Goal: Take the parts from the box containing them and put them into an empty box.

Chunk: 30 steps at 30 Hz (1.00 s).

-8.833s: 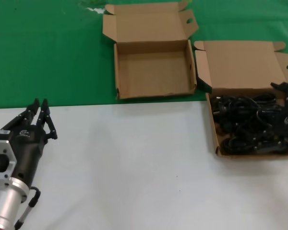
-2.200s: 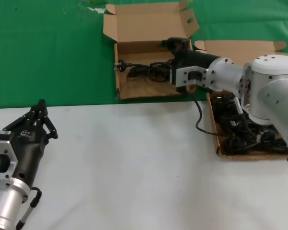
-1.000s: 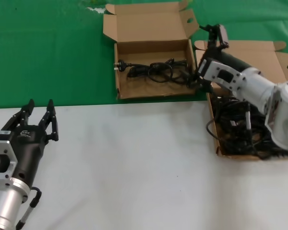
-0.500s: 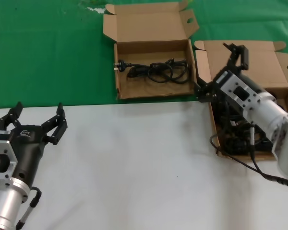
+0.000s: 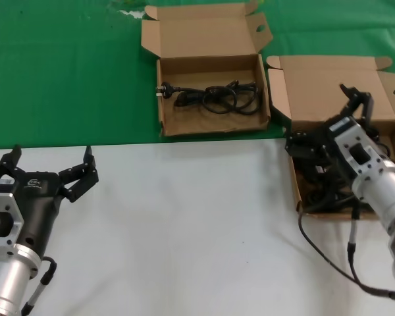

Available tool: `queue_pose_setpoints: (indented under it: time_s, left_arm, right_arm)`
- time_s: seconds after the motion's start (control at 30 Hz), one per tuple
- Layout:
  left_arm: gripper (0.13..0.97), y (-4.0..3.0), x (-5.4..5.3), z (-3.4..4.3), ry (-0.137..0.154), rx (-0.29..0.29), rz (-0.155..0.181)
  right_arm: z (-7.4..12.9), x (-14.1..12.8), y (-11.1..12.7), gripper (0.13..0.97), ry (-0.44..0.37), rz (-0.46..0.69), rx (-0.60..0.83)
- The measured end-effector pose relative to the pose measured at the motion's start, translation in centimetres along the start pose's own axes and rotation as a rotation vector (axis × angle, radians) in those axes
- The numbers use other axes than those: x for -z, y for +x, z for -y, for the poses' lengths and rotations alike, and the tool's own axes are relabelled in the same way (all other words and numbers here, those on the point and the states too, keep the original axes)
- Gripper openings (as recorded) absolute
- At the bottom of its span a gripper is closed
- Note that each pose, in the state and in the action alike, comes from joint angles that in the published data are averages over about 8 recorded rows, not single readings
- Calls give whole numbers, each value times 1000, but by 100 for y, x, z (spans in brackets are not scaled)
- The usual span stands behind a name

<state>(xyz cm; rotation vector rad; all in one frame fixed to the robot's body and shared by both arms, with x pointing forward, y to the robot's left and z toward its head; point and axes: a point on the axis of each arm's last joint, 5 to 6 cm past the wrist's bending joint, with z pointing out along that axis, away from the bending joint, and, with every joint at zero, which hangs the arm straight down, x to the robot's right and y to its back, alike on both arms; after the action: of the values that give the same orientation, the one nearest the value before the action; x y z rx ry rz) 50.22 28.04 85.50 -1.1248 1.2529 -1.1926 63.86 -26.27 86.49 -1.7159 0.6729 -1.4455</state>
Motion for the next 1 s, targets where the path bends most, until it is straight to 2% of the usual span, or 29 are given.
queue_pose_setpoints:
  time_s: [0.3, 1.0]
  left_arm:
    - [931, 0, 0, 0, 0, 0, 0]
    - [966, 0, 0, 0, 0, 0, 0]
  right_arm:
    - [-86, 353, -73, 966, -12, -62, -150]
    - [-91, 1167, -182, 966, -2, -186, -473]
